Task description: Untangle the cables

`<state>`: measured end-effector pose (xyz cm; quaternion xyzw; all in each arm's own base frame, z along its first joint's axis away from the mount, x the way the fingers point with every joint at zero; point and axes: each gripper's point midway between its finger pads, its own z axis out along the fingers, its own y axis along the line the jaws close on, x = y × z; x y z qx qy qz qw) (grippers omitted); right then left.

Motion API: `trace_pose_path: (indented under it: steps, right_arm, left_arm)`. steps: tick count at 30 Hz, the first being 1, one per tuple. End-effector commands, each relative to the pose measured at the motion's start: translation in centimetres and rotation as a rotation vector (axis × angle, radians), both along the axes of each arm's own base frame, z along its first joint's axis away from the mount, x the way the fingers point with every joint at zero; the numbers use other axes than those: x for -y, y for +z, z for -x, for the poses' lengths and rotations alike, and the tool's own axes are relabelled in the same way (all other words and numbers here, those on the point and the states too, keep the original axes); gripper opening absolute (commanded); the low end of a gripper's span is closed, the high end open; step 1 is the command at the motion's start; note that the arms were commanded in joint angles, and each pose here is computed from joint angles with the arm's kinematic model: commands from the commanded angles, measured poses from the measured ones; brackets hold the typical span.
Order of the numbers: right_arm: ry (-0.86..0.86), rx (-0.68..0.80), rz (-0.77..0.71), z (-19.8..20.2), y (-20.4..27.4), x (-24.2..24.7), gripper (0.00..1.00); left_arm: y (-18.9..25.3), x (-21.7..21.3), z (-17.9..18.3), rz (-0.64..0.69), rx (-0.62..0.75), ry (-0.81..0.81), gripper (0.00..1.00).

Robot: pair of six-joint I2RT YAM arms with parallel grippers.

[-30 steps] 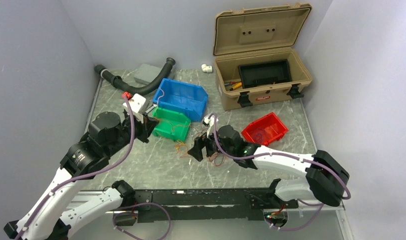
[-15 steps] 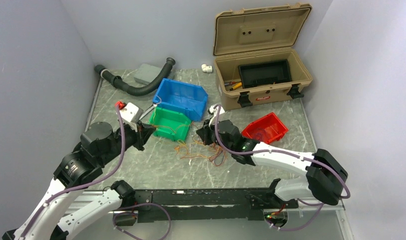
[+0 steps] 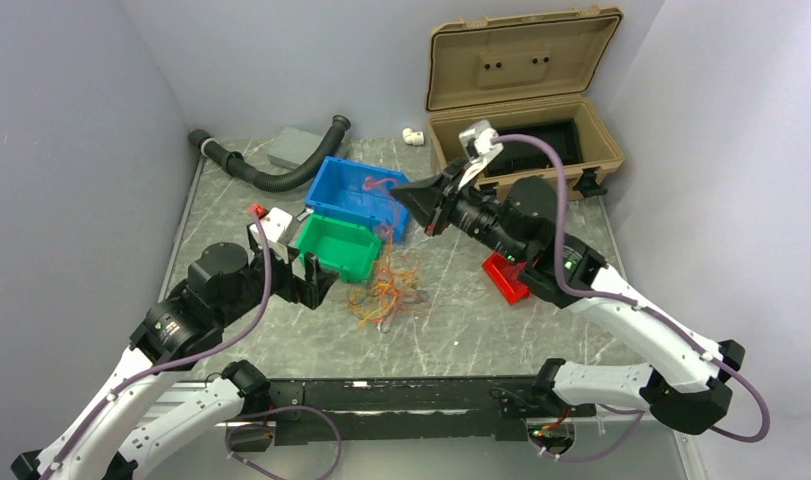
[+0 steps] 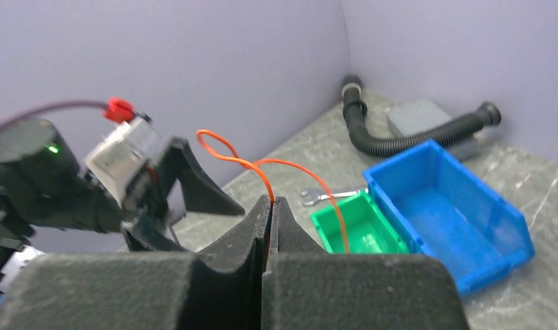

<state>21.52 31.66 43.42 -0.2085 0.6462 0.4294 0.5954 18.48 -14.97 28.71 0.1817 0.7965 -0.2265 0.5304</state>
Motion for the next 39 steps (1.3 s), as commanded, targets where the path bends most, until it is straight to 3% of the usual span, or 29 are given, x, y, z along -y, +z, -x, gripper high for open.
trace_pose_path:
  steps: [1, 11, 20, 25, 27, 29, 39]
  right_arm:
    - [0.021, 0.018, 0.037, 0.6, 1.8, 0.4, 0.00]
    - [0.058, 0.023, -0.019, 0.8, 4.9, -0.6, 0.00]
    - [0.012, 0.050, -0.070, 0.4, 7.7, 0.2, 0.00]
    - [-0.097, 0.105, -0.147, 0.1, 11.0, 3.1, 0.00]
    - [-0.144, 0.117, -0.178, 0.1, 11.9, 4.5, 0.00]
    - [-0.206, 0.124, -0.205, -0.1, 12.4, 6.2, 0.00]
    - [-0.437, 0.170, -0.285, 0.6, 13.8, 13.9, 0.00]
  left_arm:
    - [3.2, 3.5, 1.0, 0.154, 0.098, -0.181, 0.99]
    - [4.1, 9.5, 0.9, 0.372, 0.185, -0.420, 0.99]
    - [-0.8, 11.6, -2.5, 0.353, 0.107, -0.359, 0.93]
    - [-6.5, 9.9, -6.6, 0.330, 0.053, -0.094, 0.59]
    - [-9.6, 8.7, -7.6, 0.352, 0.023, 0.016, 0.34]
    - [-11.2, 7.9, -8.1, 0.375, -0.007, 0.081, 0.03]
    - [-14.9, 6.5, -7.2, 0.301, -0.077, 0.118, 0.00]
